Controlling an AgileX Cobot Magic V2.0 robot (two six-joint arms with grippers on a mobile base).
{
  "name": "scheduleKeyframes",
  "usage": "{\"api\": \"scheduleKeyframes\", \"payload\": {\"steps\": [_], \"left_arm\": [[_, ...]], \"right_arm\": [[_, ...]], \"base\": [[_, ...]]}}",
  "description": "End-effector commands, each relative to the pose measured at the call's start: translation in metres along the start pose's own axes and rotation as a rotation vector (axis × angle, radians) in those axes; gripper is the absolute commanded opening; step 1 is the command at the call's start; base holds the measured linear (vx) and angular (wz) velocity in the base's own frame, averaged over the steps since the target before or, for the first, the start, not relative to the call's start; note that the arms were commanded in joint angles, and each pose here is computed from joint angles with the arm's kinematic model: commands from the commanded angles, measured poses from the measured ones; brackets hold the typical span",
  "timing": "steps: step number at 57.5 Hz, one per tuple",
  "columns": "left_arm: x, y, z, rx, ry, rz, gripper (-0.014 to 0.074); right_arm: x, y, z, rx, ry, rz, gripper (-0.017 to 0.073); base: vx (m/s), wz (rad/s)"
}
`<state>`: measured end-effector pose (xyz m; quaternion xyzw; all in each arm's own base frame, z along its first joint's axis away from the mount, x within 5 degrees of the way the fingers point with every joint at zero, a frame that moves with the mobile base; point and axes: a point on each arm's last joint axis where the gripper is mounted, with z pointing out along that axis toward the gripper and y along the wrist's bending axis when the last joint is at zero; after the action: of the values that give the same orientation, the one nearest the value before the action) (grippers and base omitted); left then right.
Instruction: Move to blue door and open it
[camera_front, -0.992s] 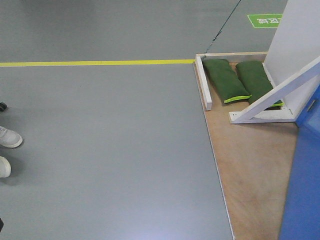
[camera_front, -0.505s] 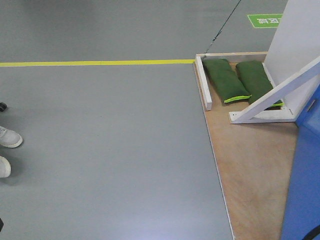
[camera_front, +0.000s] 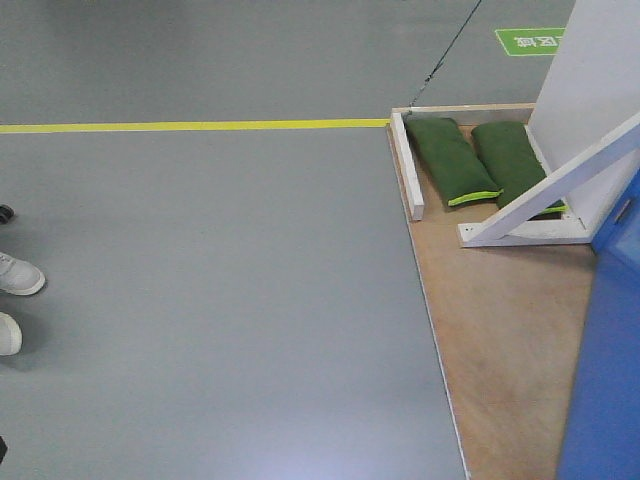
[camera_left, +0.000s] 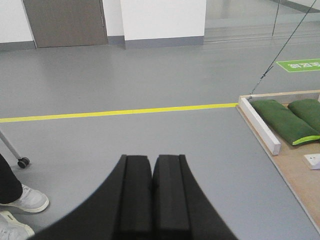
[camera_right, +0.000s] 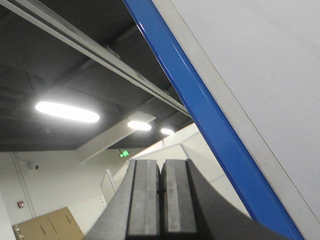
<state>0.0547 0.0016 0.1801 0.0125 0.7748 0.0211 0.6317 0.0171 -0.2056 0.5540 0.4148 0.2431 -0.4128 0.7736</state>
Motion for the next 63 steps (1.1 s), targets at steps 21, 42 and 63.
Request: {"api": "scheduleKeyframes", "payload": {"steps": [21,42,63], "left_arm": [[-0.017,0.0,-0.004,0.007,-0.123,-0.009,0.0073],[-0.017,0.0,-0.004,0.007,-0.123,-0.009,0.0073],[-0.017,0.0,-0.004,0.007,-0.123,-0.009,0.0073]], "right_arm": [[0.033,-0.013,0.029,-0.02,0.042,-0.202,0.0012],[0.053,0.035,0.02,-0.199,0.107,-0.15,0.0012],[0.037,0.073,-0.007,-0.338,0.124,-0.095,0.0012]], "base": [[0.0,0.0],[0.0,0.0],[0.0,0.0]]}}
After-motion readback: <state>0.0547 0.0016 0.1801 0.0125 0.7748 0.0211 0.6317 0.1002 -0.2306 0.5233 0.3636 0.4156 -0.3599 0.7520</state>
